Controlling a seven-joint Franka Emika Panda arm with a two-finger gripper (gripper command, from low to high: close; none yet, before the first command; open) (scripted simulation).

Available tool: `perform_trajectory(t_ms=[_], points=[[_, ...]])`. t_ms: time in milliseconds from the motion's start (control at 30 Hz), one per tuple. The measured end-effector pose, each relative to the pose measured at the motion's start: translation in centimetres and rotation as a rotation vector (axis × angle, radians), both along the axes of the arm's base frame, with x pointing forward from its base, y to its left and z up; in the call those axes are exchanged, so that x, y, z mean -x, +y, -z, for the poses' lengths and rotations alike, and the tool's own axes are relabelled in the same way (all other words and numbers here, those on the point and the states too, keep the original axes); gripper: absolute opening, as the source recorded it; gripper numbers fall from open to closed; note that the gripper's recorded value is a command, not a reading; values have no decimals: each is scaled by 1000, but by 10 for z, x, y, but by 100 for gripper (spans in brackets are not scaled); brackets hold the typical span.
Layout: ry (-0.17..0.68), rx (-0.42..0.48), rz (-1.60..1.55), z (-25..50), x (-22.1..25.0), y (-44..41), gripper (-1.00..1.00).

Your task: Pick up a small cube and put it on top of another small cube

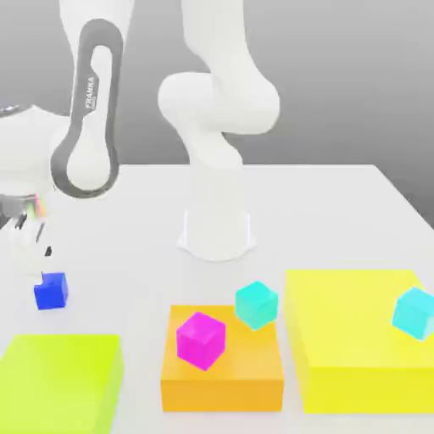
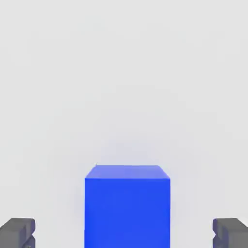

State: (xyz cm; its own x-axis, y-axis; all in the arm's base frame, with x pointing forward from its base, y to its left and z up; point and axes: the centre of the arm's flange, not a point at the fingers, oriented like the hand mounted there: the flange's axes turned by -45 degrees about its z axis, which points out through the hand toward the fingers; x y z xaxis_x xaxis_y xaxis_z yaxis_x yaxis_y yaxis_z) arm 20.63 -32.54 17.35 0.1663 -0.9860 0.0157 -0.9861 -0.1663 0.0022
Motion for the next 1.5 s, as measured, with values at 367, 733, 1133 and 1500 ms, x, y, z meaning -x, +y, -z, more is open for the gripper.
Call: perform_trajectory(t_ms=[367,733,1133,1500], points=[[1,-12,4,44,2,5,-100],[0,2,0,8,0,0,-100],[-13,-42,-508,-38,-116,86,-100],[-20,-61,-1444,-93,-240,305,-100]])
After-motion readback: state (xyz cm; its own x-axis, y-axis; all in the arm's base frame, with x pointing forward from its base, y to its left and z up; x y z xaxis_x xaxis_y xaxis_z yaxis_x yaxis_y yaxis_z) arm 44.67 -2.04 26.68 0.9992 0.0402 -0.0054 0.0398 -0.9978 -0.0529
